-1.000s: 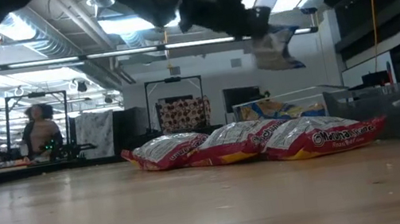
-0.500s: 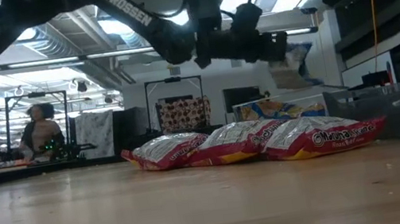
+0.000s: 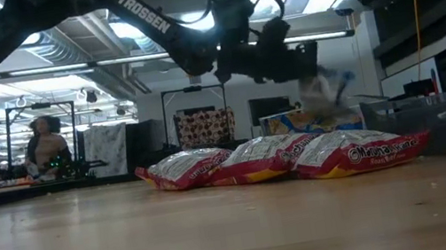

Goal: Sort Maruchan noodles
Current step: Put the blue bag into the top transparent bin

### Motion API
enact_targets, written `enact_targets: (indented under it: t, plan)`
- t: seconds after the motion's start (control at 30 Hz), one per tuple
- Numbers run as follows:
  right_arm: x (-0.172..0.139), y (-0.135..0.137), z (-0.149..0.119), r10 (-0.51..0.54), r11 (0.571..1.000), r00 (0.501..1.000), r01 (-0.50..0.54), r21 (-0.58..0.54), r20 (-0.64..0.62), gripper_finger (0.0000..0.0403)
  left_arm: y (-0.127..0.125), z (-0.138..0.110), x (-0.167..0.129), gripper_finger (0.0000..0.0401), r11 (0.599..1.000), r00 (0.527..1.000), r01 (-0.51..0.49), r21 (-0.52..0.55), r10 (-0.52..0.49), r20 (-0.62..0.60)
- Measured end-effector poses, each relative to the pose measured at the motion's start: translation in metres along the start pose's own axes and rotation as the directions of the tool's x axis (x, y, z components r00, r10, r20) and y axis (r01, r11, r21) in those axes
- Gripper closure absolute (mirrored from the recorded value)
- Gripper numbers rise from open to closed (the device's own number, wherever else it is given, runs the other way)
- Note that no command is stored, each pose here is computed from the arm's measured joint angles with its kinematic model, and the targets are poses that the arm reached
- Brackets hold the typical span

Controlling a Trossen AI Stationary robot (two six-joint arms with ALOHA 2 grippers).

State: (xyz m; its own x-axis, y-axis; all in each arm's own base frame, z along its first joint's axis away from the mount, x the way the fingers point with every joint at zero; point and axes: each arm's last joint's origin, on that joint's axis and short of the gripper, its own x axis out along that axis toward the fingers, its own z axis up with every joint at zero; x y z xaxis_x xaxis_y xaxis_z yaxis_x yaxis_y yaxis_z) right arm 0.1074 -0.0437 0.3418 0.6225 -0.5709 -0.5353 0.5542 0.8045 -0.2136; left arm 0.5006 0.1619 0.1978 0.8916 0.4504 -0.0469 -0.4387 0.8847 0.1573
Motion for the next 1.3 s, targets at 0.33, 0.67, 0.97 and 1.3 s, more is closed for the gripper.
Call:
enact_targets:
  t: [0.33, 0.67, 0.97, 1.3]
  plan:
    - [0.000, 0.002, -0.001, 0.059, 0.998, 0.998, -0.059, -0.001, -0.008, 0.0059, -0.007, -0.003, -0.003, 0.0337, 0.982, 0.986, 0.143, -0.120, -0.152, -0.074]
    - [0.016, 0.004, 0.006, -0.084, 0.990, 0.996, 0.087, 0.110, -0.036, 0.0059, -0.016, 0.038, -0.041, 0.0323, 0.989, 0.917, 0.148, -0.022, -0.146, -0.372]
    - [0.083, 0.025, 0.018, -0.286, 0.952, 0.944, 0.299, 0.062, -0.164, 0.0059, -0.021, 0.085, -0.086, 0.0324, 0.985, 0.854, 0.157, -0.071, -0.171, -0.491]
    - [0.168, 0.050, -0.003, -0.316, 0.946, 0.861, 0.316, -0.068, -0.398, 0.0059, -0.023, 0.160, -0.161, 0.0324, 0.973, 0.851, 0.215, -0.089, -0.231, -0.472]
